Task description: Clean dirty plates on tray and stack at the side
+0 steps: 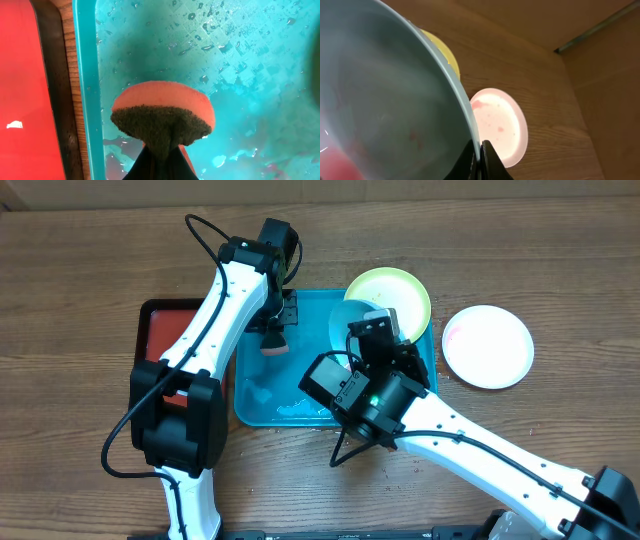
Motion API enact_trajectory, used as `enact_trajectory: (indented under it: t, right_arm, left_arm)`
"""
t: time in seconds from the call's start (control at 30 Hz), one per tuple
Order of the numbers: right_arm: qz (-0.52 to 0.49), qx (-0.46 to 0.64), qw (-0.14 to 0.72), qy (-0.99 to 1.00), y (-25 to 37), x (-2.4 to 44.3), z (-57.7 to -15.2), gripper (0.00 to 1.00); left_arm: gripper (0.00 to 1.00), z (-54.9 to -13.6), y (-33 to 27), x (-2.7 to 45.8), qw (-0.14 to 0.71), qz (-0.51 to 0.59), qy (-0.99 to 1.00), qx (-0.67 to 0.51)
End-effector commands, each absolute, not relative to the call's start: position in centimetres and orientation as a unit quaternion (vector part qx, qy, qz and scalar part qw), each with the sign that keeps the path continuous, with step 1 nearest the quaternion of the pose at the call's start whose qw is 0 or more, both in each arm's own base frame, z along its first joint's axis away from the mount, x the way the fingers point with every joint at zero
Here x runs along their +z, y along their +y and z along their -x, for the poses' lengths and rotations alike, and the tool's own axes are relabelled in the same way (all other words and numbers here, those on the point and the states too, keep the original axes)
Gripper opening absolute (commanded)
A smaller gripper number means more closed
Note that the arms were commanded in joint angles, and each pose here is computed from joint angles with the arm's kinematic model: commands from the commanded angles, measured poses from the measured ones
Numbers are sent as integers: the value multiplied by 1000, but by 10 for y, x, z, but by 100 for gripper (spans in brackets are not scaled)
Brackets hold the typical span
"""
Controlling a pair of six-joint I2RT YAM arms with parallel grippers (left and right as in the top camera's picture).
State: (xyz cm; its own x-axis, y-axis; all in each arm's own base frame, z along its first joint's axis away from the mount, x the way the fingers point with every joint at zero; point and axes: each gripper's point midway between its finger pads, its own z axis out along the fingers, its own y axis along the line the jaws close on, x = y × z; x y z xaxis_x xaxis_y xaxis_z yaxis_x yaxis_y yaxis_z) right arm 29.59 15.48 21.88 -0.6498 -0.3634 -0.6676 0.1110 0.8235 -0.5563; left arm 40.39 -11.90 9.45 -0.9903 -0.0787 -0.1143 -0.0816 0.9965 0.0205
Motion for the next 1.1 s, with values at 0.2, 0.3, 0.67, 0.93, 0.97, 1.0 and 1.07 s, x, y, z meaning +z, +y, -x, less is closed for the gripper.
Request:
enact_trajectory:
  t: [0.2, 0.3, 0.67, 0.93, 0.97, 1.0, 1.07]
  right_arm:
    - [52, -287, 517, 805, 153, 289, -283, 4]
    - [48, -283, 549, 785, 153, 308, -274, 4]
    - [-3, -225, 611, 759, 142, 353, -255, 4]
    - [-100, -134, 644, 747, 112, 381, -242, 4]
    - [-112, -123, 648, 744, 108, 384, -240, 4]
    - [-125, -111, 651, 740, 103, 388, -237, 4]
    - [-140, -94, 655, 736, 94, 394, -233, 4]
  left_arm:
    - [4, -405, -115, 96, 60, 44, 997, 14]
    - [4, -405, -113, 96, 59, 47, 997, 14]
    - [4, -405, -110, 96, 58, 50, 997, 15]
    - [4, -405, -110, 96, 58, 50, 997, 15]
    - [4, -405, -110, 96, 58, 50, 997, 15]
    - [4, -405, -110, 96, 58, 50, 997, 15]
    - [4, -405, -110, 96, 58, 50, 997, 14]
